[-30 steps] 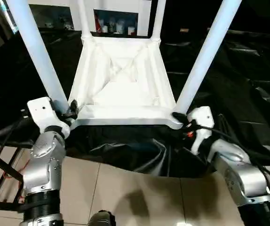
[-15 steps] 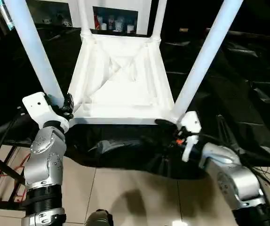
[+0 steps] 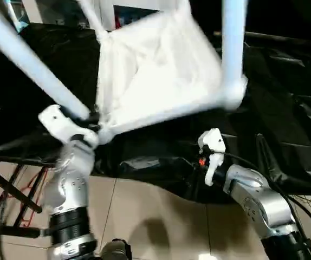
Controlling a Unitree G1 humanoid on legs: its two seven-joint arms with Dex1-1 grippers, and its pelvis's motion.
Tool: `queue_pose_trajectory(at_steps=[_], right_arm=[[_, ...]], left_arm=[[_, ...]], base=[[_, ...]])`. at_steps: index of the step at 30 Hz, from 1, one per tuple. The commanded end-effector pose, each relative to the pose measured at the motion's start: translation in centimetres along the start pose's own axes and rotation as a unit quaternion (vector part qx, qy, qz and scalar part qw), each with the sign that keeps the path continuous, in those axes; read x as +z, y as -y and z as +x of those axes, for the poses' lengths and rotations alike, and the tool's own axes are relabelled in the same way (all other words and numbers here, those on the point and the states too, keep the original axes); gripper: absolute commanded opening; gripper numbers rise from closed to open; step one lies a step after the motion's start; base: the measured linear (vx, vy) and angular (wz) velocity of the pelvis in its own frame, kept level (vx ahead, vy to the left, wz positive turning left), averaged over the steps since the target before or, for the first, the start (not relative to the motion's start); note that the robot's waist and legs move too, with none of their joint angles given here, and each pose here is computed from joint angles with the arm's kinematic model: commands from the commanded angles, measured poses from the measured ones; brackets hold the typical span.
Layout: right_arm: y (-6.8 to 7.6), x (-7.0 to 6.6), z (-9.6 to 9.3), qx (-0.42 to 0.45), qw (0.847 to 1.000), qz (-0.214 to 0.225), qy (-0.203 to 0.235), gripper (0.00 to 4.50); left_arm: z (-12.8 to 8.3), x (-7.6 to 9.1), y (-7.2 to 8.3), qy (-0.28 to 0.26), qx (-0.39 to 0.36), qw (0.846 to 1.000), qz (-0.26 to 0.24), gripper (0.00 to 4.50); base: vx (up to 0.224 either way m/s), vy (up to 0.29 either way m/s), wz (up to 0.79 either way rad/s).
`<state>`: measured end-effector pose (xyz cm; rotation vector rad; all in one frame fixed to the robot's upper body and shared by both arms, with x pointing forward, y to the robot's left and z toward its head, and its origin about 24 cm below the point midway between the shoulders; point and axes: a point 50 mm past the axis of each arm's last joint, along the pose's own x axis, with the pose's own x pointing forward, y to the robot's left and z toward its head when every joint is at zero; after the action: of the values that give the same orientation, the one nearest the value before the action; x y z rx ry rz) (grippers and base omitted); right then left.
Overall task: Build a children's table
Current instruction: Flip table
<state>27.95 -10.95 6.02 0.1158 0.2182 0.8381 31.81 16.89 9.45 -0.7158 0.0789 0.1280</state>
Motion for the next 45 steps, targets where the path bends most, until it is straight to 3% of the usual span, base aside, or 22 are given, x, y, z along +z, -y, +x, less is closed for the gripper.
queue_pose_trajectory(at_steps=[1,3,6,9,16,21,32,34,36,45], right_arm=[[0.9,0.4,-0.1,-0.035,0.999,0.018,0.015,4.50],[1.4,1.3,0.4,-0.058,0.995,0.061,0.054,4.50],[1.6,1.9,0.7,-0.066,0.991,0.084,0.076,4.50],[2.9,3.1,1.9,-0.106,0.969,0.176,0.134,4.50],[3.7,4.7,3.4,-0.087,0.942,0.265,0.185,4.50],[3.6,5.3,4.7,-0.065,0.939,0.282,0.185,4.50],[5.7,6.6,7.3,-0.111,0.909,0.353,0.193,4.50],[6.1,6.9,7.5,-0.119,0.894,0.379,0.207,4.50],[6.4,7.0,7.7,-0.127,0.884,0.393,0.218,4.23],[6.5,6.8,7.8,-0.122,0.886,0.389,0.221,3.59]], left_arm=[[-0.1,0.5,2.5,0.009,-0.048,0.998,-0.039,2.57],[-0.1,0.3,2.8,0.004,-0.050,0.998,-0.038,2.56],[-0.1,0.2,3.0,0.002,-0.048,0.998,-0.039,2.55],[-0.1,0.1,3.1,-0.006,-0.045,0.998,-0.050,2.54],[-0.1,0.1,3.4,-0.007,-0.048,0.998,-0.050,2.54],[-0.1,-0.2,3.9,-0.015,-0.060,0.997,-0.043,2.54],[-0.9,-1.5,4.5,-0.063,-0.096,0.993,-0.016,2.54],[-1.2,-1.6,4.6,-0.067,-0.098,0.993,-0.013,2.54],[-1.5,-1.7,4.4,-0.073,-0.098,0.992,-0.009,2.54],[-1.4,-1.7,4.2,-0.078,-0.100,0.992,0.000,2.54]], base=[[0.000,0.000,0.00],[0.000,0.000,0.00],[0.000,0.000,0.00],[0.000,0.000,0.00],[0.000,0.000,0.00],[0.000,0.000,0.00],[0.000,0.000,0.00],[0.000,0.000,0.00],[0.000,0.000,0.00],[0.000,0.000,0.00]])
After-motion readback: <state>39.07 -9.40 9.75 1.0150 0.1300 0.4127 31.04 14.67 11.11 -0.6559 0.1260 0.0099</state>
